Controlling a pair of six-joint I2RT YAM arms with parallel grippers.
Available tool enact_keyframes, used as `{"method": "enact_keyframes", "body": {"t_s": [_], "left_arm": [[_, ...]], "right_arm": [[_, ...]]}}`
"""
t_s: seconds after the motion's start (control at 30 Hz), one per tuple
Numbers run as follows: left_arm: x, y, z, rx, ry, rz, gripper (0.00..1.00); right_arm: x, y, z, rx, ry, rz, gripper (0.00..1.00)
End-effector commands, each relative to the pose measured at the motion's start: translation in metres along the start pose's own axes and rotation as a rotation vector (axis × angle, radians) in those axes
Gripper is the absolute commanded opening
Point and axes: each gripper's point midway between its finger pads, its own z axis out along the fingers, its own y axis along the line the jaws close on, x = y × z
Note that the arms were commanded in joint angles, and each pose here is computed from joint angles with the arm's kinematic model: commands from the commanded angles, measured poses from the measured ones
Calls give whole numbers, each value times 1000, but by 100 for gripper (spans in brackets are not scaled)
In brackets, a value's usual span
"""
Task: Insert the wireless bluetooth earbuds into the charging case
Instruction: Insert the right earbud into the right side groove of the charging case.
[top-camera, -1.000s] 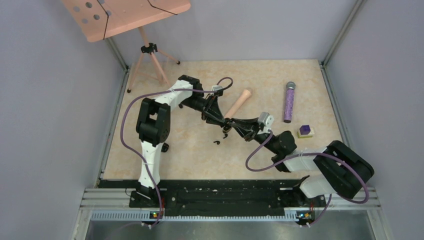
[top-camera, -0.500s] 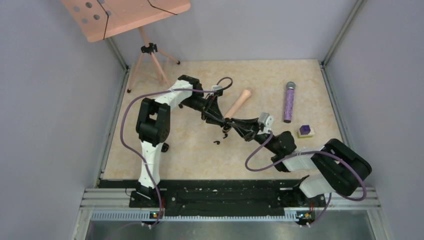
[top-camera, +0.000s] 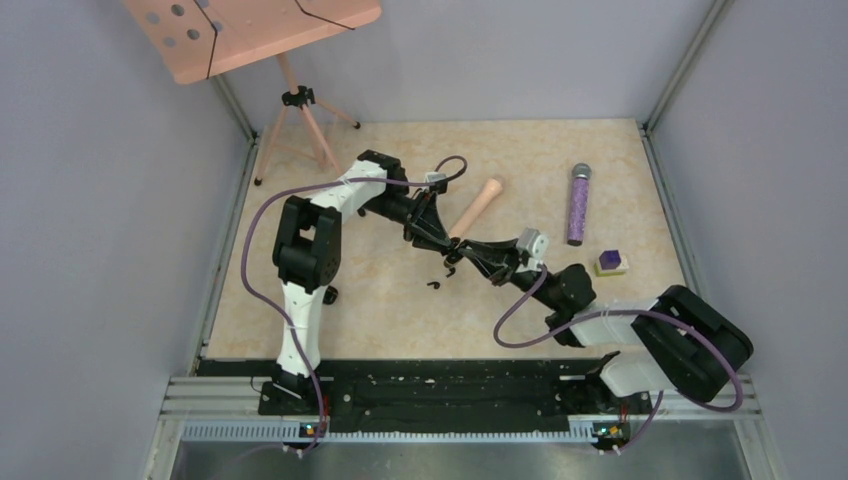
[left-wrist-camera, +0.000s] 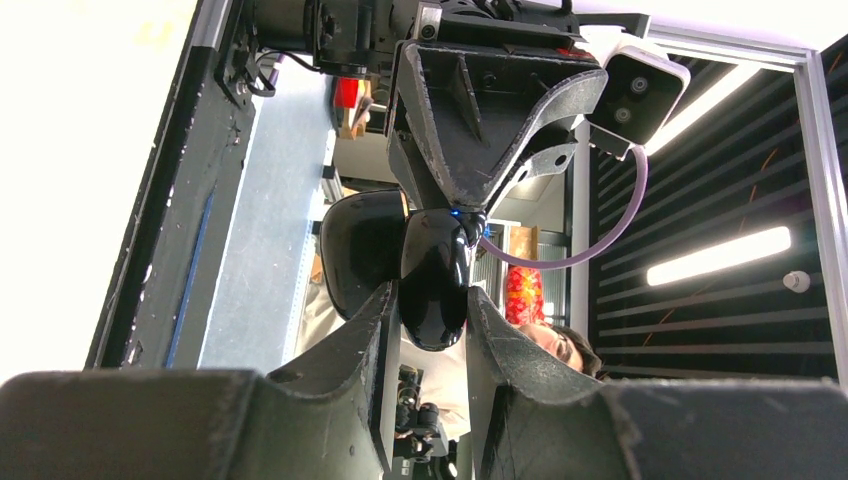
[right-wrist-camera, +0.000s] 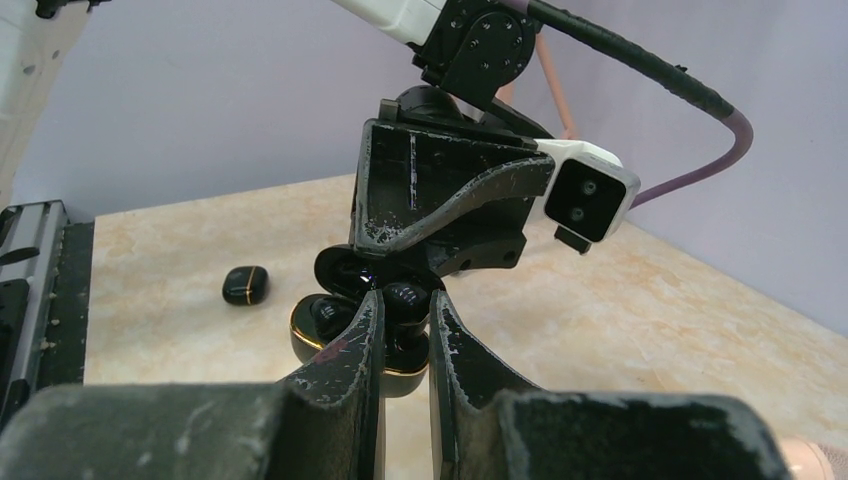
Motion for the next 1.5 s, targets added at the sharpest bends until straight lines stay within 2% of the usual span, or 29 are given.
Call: {"method": "enact_keyframes", "body": {"t_s": [0.0, 0.4, 1.33, 1.47], "left_arm": [[0, -53, -4, 156, -47, 43, 0], [-2, -51, -4, 156, -48, 36, 0], [-6, -47, -8, 156, -59, 23, 0], [-6, -46, -8, 156, -59, 23, 0]], "right_arm": [[4, 13, -2, -50, 27, -15, 0], [4, 10, -3, -7, 52, -116, 0], [-7, 11, -8, 2, 38, -100, 0], [-15, 9, -7, 17, 5, -94, 0]]}}
